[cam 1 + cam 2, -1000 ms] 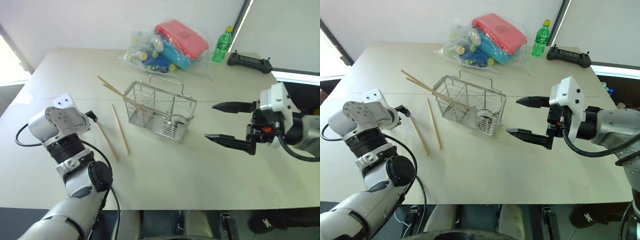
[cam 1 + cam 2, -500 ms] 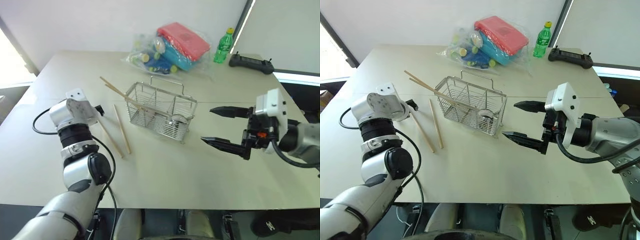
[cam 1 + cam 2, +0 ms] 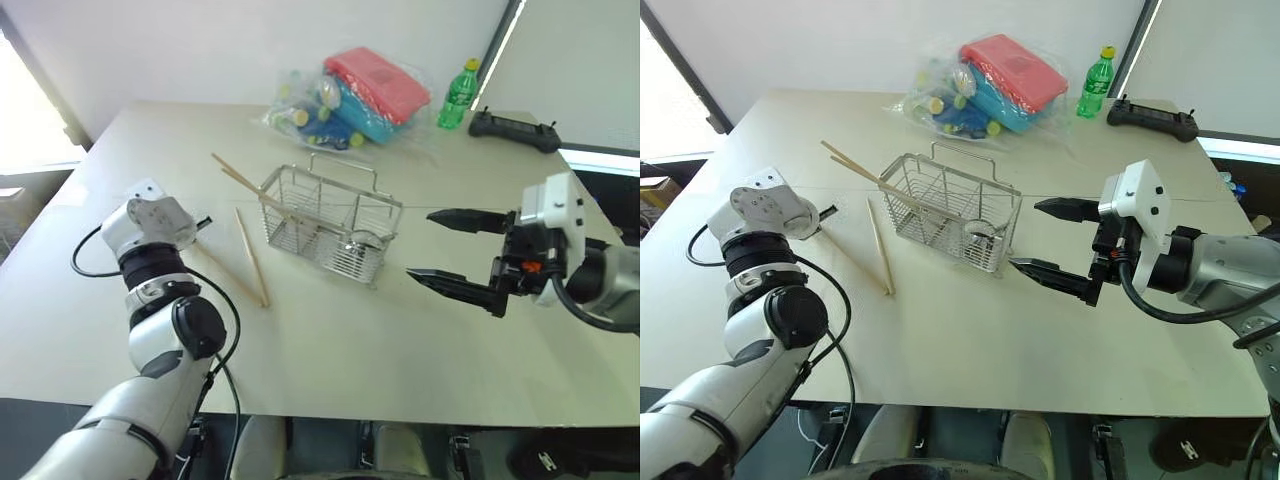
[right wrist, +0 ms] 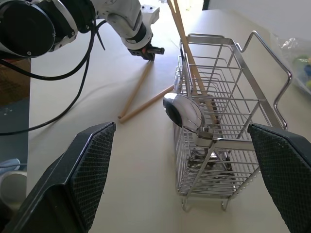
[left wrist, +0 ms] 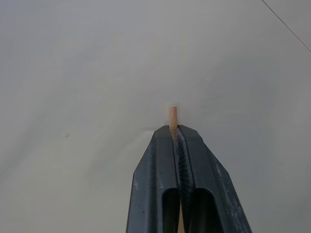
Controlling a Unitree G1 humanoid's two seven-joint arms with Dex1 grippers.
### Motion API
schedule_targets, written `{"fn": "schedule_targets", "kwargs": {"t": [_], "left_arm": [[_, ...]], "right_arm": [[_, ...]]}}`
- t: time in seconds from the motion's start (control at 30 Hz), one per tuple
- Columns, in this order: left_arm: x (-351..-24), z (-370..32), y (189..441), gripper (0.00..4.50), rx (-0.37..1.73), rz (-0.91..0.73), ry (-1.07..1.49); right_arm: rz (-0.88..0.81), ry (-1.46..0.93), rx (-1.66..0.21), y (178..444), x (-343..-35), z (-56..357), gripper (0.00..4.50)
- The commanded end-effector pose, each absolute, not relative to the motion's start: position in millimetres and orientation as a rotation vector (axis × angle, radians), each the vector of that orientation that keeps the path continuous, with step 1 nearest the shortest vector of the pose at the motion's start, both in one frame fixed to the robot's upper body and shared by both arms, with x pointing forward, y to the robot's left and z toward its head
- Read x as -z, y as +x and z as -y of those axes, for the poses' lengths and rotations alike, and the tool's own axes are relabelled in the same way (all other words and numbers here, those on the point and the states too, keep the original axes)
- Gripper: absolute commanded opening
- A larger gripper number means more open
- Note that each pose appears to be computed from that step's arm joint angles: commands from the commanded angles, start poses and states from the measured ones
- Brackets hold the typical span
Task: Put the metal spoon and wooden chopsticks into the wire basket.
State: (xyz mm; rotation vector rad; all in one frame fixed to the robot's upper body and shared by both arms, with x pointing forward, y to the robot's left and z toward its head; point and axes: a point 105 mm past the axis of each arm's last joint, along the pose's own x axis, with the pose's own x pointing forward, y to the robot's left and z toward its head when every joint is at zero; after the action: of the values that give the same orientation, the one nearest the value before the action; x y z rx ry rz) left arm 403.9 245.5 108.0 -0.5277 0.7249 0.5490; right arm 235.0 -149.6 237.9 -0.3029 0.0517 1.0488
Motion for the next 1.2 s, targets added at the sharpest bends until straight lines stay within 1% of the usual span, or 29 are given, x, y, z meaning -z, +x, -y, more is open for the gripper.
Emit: {"fn": "schedule_targets", "kwargs": {"t": [0.03, 0.27, 0.37, 0.43, 0.5, 0.57, 0.67, 0.73, 0.8, 0.87, 0.93, 0.97, 1.0, 1.07, 1.2], "left_arm": [[-80, -213, 400, 0.03, -0.464, -0.858, -0.580], [-88, -224, 402, 0.03, -0.484, -0.823, -0.591], [-111, -245, 411, 0.03, -0.504, -0.717, -0.594], [-138, -264, 421, 0.03, -0.492, -0.585, -0.595], [-176, -281, 433, 0.03, -0.440, -0.413, -0.577], [-219, -301, 440, 0.03, -0.387, -0.213, -0.467], [-275, -318, 440, 0.03, -0.270, 0.021, -0.366], [-318, -320, 436, 0.03, -0.174, 0.188, -0.278], [-357, -313, 428, 0.03, -0.078, 0.342, -0.199], [-399, -299, 416, 0.03, 0.033, 0.494, -0.178], [-432, -277, 406, 0.03, 0.142, 0.606, -0.137], [-443, -265, 402, 0.03, 0.194, 0.642, -0.123], [-450, -254, 399, 0.03, 0.242, 0.664, -0.120], [-461, -219, 392, 0.03, 0.388, 0.695, -0.199], [-458, -170, 379, 0.03, 0.546, 0.710, -0.234]], "right_arm": [[0.001, -0.333, -1.041, 232, -252, 150, 4.50], [0.007, -0.329, -1.037, 235, -253, 150, 4.50], [0.006, -0.324, -1.036, 236, -252, 150, 4.50], [0.000, -0.322, -1.034, 236, -251, 152, 4.50], [-0.012, -0.316, -1.030, 236, -250, 154, 4.50], [-0.023, -0.311, -1.026, 236, -249, 157, 4.50], [-0.038, -0.306, -1.022, 234, -247, 158, 4.50], [-0.046, -0.304, -1.018, 233, -245, 159, 4.50], [-0.052, -0.299, -1.010, 233, -244, 161, 4.50], [-0.055, -0.293, -1.002, 233, -242, 161, 4.50], [-0.054, -0.286, -0.998, 232, -241, 160, 4.50], [-0.053, -0.283, -0.997, 232, -241, 159, 4.50], [-0.052, -0.279, -0.995, 231, -241, 159, 4.50], [-0.050, -0.275, -0.992, 229, -239, 158, 4.50], [-0.042, -0.271, -0.982, 227, -239, 156, 4.50]]}}
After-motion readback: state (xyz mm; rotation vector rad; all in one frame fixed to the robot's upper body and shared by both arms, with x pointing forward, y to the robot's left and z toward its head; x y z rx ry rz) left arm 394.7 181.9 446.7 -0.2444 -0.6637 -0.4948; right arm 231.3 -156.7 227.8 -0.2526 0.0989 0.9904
